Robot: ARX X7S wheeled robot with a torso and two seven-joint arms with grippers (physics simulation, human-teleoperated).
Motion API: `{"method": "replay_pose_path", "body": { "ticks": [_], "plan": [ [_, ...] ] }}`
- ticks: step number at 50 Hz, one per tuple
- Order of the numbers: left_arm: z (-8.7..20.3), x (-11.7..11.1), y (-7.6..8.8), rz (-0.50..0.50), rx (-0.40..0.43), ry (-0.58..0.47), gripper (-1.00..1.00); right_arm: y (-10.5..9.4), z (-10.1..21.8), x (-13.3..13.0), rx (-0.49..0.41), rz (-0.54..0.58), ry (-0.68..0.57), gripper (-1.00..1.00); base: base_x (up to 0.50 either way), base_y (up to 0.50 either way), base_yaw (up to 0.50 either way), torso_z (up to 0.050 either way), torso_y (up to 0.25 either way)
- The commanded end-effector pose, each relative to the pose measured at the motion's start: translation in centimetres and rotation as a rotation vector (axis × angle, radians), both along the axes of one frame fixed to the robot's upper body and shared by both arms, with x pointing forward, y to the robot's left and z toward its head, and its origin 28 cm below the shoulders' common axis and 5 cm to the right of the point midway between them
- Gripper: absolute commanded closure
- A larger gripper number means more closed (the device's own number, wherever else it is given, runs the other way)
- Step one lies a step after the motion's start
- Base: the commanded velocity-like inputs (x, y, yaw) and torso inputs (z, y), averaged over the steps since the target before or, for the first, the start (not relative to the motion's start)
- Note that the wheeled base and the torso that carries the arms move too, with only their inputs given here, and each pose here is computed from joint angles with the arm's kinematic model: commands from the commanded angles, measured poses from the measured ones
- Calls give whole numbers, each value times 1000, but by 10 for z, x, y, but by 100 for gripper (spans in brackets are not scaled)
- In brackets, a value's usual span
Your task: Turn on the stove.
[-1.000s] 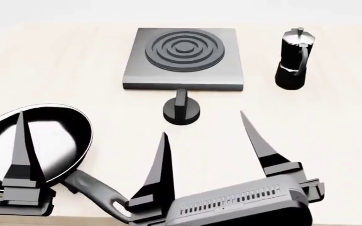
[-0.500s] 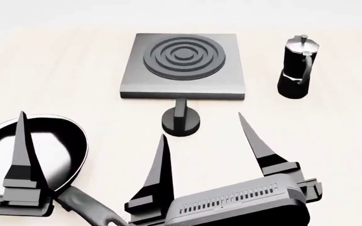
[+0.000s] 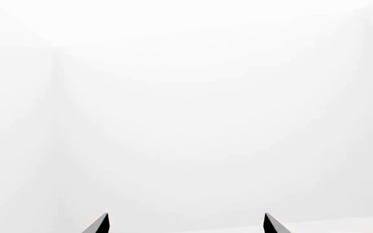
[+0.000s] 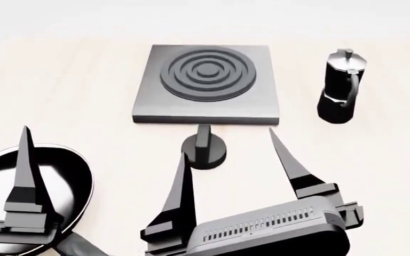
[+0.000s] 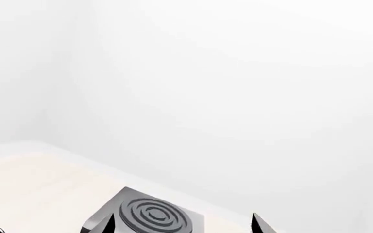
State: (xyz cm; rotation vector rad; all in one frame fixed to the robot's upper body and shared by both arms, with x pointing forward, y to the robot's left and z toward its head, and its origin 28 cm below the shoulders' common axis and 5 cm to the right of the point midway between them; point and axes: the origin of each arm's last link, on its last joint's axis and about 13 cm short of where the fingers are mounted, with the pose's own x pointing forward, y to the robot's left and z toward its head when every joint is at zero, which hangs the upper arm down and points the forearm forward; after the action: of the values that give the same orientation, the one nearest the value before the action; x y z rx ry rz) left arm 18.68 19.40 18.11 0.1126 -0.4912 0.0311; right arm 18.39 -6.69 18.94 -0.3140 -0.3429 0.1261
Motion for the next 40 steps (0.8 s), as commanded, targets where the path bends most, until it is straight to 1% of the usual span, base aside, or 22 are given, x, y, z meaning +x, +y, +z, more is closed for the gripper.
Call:
{"method": "replay_pose_path", "body": {
  "ticks": [1, 40],
  "plan": [
    [-1, 0, 0, 1, 1, 3, -100, 0, -2, 1, 3, 3, 5, -100, 207, 0, 0, 0, 0],
    [-1, 0, 0, 0, 3, 0, -100, 1, -2, 1, -5, 3, 7, -100, 236, 0, 0, 0, 0]
  ]
}}
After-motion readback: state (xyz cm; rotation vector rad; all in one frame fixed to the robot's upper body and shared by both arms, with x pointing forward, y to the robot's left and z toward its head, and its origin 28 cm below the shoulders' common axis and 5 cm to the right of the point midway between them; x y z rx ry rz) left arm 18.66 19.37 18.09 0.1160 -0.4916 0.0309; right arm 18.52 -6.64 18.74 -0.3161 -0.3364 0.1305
